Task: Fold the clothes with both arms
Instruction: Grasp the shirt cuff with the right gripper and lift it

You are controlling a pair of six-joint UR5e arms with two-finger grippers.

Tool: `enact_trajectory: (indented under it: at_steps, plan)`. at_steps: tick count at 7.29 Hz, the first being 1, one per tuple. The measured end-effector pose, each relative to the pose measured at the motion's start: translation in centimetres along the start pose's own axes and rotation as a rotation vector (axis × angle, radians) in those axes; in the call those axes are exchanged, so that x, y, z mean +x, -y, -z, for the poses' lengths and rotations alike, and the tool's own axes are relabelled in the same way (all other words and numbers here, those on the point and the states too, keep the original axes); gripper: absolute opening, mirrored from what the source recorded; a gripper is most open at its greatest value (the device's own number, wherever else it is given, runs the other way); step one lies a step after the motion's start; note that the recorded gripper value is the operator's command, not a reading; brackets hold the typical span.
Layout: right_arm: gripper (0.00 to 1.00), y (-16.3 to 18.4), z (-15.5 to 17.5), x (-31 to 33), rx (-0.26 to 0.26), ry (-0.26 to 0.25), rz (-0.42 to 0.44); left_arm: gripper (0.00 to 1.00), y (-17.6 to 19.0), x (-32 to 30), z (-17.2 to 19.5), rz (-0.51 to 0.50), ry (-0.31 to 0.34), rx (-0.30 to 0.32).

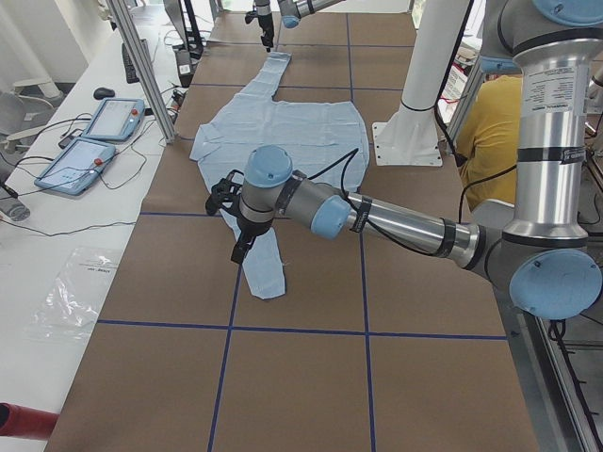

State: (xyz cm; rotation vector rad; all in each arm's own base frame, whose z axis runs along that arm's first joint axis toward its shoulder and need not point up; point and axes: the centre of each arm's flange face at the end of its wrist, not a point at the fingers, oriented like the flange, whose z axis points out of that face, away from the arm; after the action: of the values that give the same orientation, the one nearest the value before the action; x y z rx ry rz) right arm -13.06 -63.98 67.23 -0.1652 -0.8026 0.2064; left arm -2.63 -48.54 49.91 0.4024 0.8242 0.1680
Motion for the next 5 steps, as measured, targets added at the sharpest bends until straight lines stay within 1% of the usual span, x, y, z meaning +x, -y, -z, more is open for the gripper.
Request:
enact_trajectory:
  at_steps: [1, 2, 3, 4, 5]
  plan:
    - [0.98, 0.0, 0.0, 0.1, 0.012, 0.002, -0.027, 1.0, 0.0, 0.1, 0.1, -0.001, 0.0, 0.001]
    - [0.97, 0.1, 0.0, 0.4, 0.048, 0.002, -0.059, 1.0, 0.1, 0.2, 0.1, -0.002, -0.001, 0.003]
    - [0.93, 0.1, -0.1, 0.9, 0.089, -0.001, -0.088, 1.0, 0.1, 0.3, 0.3, -0.005, -0.001, 0.006]
    - [0.9, -0.1, -0.4, 1.5, 0.116, 0.004, -0.11, 1.0, 0.2, 0.5, 0.5, -0.008, -0.002, 0.01]
    - [0.89, -0.6, -0.8, 2.2, 0.133, 0.014, -0.131, 1.0, 0.3, 0.9, 0.8, -0.013, -0.003, 0.015]
